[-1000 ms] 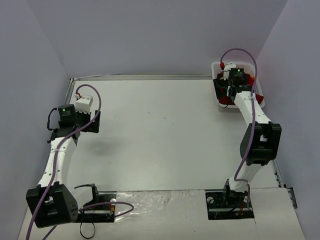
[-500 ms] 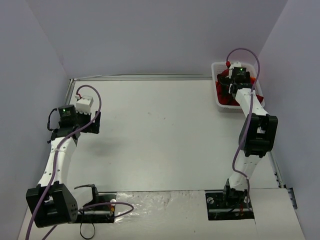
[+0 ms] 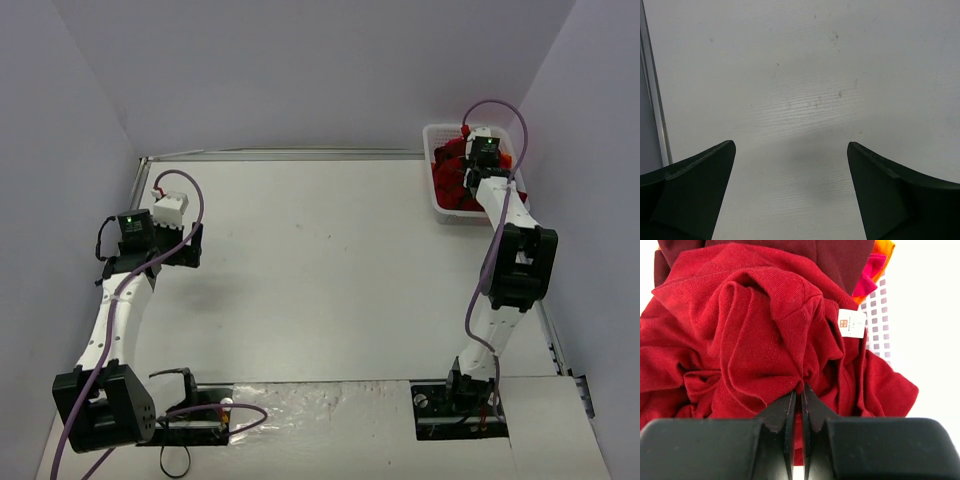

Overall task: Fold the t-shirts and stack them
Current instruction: Grab crumpled tshirt from bin with the right arm

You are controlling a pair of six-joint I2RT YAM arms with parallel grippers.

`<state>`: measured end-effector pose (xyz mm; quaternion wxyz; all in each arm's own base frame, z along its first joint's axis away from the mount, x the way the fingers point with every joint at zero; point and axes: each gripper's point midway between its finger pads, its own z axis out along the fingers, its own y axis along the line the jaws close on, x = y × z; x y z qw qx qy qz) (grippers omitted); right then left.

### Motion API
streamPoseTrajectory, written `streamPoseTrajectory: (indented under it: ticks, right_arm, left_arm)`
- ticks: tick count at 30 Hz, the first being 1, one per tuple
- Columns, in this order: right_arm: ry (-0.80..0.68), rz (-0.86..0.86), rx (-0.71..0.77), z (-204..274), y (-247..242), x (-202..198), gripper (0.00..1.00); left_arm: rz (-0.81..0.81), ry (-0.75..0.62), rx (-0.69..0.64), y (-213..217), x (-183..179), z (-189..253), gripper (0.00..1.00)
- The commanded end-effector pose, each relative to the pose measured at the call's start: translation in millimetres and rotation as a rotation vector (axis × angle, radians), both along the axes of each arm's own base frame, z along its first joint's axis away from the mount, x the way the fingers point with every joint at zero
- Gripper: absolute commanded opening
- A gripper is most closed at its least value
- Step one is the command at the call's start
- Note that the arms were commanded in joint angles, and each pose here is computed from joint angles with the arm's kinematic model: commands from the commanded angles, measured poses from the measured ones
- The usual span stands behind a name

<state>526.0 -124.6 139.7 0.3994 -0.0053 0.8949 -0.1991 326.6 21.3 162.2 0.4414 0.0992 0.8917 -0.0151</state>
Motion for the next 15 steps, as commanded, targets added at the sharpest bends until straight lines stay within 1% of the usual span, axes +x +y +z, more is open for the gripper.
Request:
streamPoseTrajectory:
  ticks: [1,7,8,10,11,15]
  right_arm:
    - [-0.049,-0.017,-0.002,17.9,-6.2,4.9,0.0]
    - [-0.06,0.027,0.044,29.2,10.3,-6.4,0.0]
    - [-0.084,0.045,0.059,41.9,17.6,-8.8,0.0]
    - [-0.087,0.062,0.071,48.9,26.5,-16.2,0.0]
    - [-0.119,0.077,0.071,66.7,33.3,-19.9,0.0]
    - [-0.162,0.11,0.07,103.4,48.2,-32.3,0.0]
  left_arm:
    - [-0.007,-0.048,-0.002,0.7,6.1,21.7,0.94]
    - [-0.012,-0.044,-0.005,-0.4,5.7,20.8,0.94]
    - [-0.014,-0.045,-0.006,-0.7,5.7,20.8,0.94]
    - [-0.016,-0.042,-0.009,-1.3,5.2,20.0,0.94]
    - [-0.022,-0.043,-0.013,-2.6,5.5,20.3,0.94]
    - [-0.025,-0.043,-0.02,-3.7,5.8,21.4,0.94]
